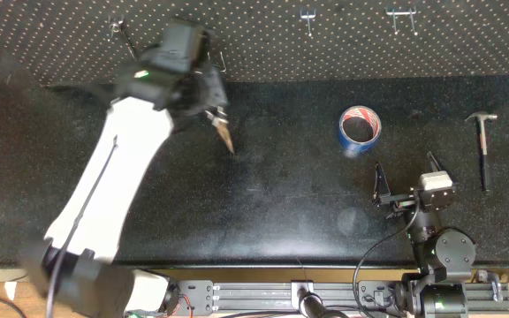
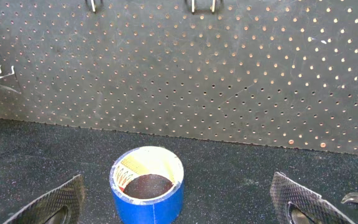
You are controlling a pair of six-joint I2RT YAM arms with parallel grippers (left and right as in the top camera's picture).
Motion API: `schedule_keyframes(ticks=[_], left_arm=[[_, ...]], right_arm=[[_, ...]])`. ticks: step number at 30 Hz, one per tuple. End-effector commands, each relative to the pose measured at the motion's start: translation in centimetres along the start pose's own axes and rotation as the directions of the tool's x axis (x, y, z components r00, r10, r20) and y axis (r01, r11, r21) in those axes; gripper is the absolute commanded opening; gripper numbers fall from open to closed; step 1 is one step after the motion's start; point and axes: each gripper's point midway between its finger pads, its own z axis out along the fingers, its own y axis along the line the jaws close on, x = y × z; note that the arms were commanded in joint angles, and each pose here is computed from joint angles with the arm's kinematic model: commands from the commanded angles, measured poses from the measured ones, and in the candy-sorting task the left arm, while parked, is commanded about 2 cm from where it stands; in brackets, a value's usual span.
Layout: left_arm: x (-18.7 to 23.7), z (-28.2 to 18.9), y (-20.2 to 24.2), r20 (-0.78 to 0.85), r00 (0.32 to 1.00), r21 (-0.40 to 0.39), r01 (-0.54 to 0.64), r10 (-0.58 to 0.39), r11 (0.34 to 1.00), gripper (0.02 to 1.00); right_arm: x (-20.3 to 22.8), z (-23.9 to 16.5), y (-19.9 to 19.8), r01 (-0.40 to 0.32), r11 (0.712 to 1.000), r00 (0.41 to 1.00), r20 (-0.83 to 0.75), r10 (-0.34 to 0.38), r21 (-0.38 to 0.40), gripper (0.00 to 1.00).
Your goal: Place Tools Onto Pegboard
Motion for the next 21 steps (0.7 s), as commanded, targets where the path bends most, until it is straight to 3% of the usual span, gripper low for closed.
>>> schedule_keyframes(ticks=[1, 2, 5, 9, 12, 16, 17, 18, 19, 21], left_arm=[[-7.0, -5.7, -0.5, 0.491, 0.870, 0.050, -0.080, 0.046, 0.996, 0.027], [-8.5, -5.0, -2.1, 0.572, 0.812, 0.050, -0.171, 0.113, 0.984, 0.029], [-11.5, -2.7, -4.0, 0.666, 0.721, 0.007, -0.261, 0.190, 0.965, 0.029], [-12.9, -2.1, -4.2, 0.698, 0.660, -0.067, -0.326, 0.278, 0.943, 0.029], [-12.8, -0.8, -3.9, 0.678, 0.674, -0.077, -0.331, 0.293, 0.940, 0.029], [-11.0, 2.2, -4.5, 0.602, 0.728, -0.033, -0.387, 0.327, 0.922, 0.027], [-10.6, 2.8, -4.3, 0.581, 0.741, -0.037, -0.389, 0.336, 0.921, 0.156], [-9.8, 3.4, -4.0, 0.549, 0.760, -0.034, -0.396, 0.349, 0.918, 0.156], [-8.8, 4.1, -3.7, 0.507, 0.781, -0.029, -0.406, 0.363, 0.913, 0.340], [-8.1, 4.5, -3.3, 0.473, 0.797, -0.035, -0.408, 0.375, 0.912, 0.351]], right_arm=[[0.1, 0.0, 0.2, -0.011, 1.000, 1.000, -0.002, 0.011, -0.008, 0.976], [0.1, 0.0, 0.2, -0.011, 1.000, 1.000, -0.002, 0.011, -0.008, 0.976], [0.1, 0.0, 0.2, -0.011, 1.000, 1.000, -0.002, 0.011, -0.008, 0.976], [0.1, 0.0, 0.2, -0.011, 1.000, 1.000, -0.002, 0.011, -0.008, 0.976], [0.1, 0.0, 0.2, -0.011, 1.000, 1.000, -0.002, 0.011, -0.008, 0.976], [0.1, 0.0, 0.2, -0.011, 1.000, 1.000, -0.002, 0.011, -0.008, 0.976], [0.1, 0.0, 0.2, -0.011, 1.000, 1.000, -0.002, 0.011, -0.008, 0.976], [0.1, 0.0, 0.2, -0.011, 1.000, 1.000, -0.002, 0.011, -0.008, 0.976], [0.1, 0.0, 0.2, -0.011, 1.000, 1.000, -0.002, 0.011, -0.008, 0.976], [0.1, 0.0, 0.2, -0.011, 1.000, 1.000, -0.002, 0.011, -0.008, 0.976]])
